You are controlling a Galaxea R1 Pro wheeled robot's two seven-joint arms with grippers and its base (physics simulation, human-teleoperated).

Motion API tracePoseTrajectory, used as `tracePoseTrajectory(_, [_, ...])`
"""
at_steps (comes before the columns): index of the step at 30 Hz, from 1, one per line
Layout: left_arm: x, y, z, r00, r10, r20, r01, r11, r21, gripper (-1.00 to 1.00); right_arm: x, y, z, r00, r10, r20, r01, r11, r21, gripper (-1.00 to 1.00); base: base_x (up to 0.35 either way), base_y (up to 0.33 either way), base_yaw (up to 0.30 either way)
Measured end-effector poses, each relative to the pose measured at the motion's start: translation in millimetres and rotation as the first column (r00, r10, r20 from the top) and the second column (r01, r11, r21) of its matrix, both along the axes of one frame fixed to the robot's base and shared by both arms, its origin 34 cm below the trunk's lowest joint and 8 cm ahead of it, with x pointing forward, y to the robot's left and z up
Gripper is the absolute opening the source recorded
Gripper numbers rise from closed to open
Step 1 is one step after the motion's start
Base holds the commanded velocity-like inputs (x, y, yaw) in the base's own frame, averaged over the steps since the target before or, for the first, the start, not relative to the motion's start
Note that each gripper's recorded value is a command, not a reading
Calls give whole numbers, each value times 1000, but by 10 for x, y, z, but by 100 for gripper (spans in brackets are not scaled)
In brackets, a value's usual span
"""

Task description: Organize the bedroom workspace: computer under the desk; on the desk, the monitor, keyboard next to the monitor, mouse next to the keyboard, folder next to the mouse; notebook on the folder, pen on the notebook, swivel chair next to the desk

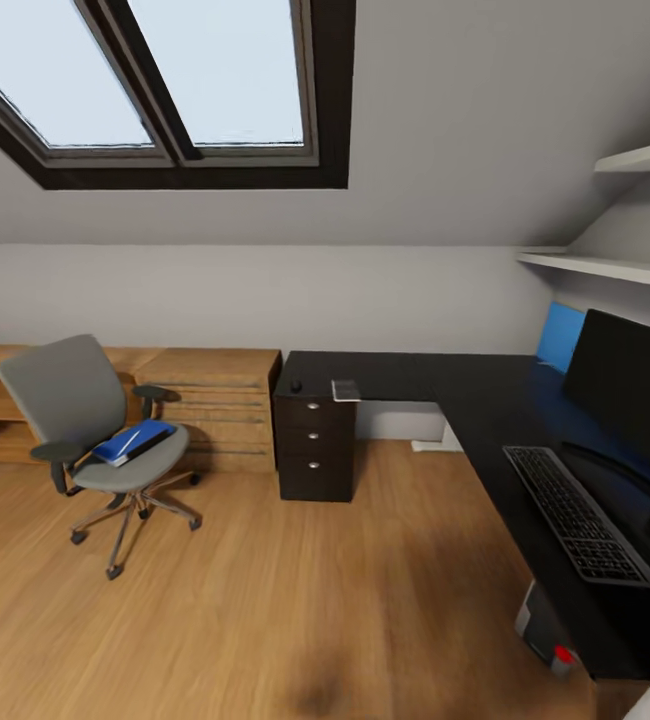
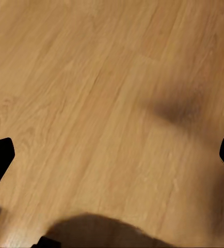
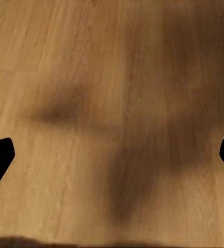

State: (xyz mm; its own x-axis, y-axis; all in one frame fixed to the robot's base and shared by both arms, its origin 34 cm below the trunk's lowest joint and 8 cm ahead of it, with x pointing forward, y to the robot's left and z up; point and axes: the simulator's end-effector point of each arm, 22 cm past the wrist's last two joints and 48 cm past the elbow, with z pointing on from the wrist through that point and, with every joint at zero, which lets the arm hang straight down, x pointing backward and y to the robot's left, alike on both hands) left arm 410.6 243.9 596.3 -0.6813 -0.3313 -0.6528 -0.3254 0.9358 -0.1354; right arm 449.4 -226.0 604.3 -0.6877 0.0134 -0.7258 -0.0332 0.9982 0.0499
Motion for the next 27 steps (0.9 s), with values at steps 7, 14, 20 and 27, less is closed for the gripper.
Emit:
tracePoseTrajectory(7, [0,-7,0,1000,-4,0,4,1000,0,100,0,-2,0,1000,0,0,0,1000,0,100,332,14,0])
tracePoseTrajectory(14, [0,-11,0,1000,-5,0,5,1000,0,100,0,2,0,1000,2,0,-2,1000,-1,100,335,2,0])
tracePoseTrajectory(20, [-6,-5,-5,1000,-5,-2,5,1000,1,100,-3,5,-2,1000,4,-1,-4,1000,-1,100,335,0,0])
tracePoseTrajectory(27, [-187,5,-114,999,-12,-49,12,1000,8,100,-7,19,-3,1000,7,-1,-7,1000,-1,100,335,0,0])
